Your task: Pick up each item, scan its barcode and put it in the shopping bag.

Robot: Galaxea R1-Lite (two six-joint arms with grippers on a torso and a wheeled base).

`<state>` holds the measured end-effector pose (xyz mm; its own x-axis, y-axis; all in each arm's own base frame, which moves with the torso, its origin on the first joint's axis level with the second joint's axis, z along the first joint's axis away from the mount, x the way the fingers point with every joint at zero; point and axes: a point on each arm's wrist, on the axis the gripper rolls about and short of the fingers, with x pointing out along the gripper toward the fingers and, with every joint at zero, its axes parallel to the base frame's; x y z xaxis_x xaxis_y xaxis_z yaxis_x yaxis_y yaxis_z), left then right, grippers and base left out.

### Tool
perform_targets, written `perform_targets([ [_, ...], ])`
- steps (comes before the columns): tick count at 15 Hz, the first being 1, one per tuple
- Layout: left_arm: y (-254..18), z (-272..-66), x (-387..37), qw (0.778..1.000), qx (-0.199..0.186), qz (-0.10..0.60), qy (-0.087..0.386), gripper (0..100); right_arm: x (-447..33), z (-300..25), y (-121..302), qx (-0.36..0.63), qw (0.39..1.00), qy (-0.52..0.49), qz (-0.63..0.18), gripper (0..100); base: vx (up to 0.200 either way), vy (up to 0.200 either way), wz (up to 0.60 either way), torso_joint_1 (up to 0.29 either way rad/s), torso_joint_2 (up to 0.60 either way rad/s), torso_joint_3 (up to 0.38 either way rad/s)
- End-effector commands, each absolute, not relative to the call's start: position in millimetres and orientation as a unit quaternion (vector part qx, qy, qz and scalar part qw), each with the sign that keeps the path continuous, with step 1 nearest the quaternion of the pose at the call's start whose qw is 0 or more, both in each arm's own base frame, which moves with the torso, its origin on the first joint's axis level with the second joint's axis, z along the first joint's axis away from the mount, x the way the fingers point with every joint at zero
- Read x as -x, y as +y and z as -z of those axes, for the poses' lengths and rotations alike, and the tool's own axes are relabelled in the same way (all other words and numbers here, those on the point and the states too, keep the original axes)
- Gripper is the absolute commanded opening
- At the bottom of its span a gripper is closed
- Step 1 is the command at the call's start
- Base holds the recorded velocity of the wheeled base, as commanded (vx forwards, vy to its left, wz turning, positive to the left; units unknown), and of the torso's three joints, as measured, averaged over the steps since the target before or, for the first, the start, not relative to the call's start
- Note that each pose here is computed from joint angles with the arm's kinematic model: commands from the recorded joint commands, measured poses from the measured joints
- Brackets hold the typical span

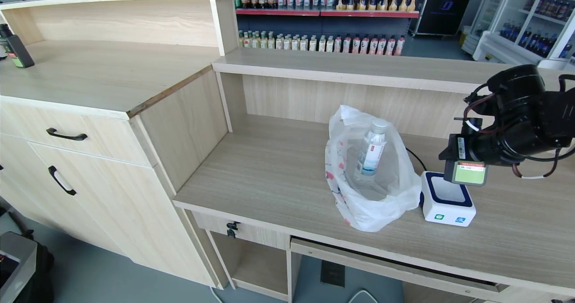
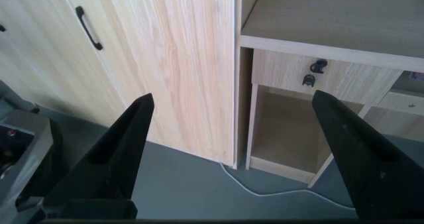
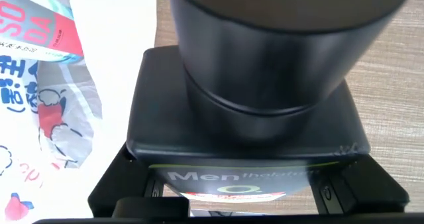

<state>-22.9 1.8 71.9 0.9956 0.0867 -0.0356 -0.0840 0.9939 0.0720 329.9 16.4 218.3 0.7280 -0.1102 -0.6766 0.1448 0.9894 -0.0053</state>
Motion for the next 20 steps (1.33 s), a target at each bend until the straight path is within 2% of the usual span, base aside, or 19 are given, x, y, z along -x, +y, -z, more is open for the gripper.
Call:
perform_targets([
  [1, 1.8, -71.9, 22.9, 0.998, -0.035, -0.043, 0.019, 100, -330.6, -211.6, 22.4, -0.023, 0.925, 0.373, 0.064, 0, 0.000, 0.000, 0.00, 0.000, 0.00, 0.000],
  [20, 1.8, -71.9, 22.9, 0.998, -0.035, -0.043, 0.019, 100, -324.5, -203.4, 15.7, -0.005, 0.918, 0.380, 0.117, 0, 0.000, 0.000, 0.00, 0.000, 0.00, 0.000],
])
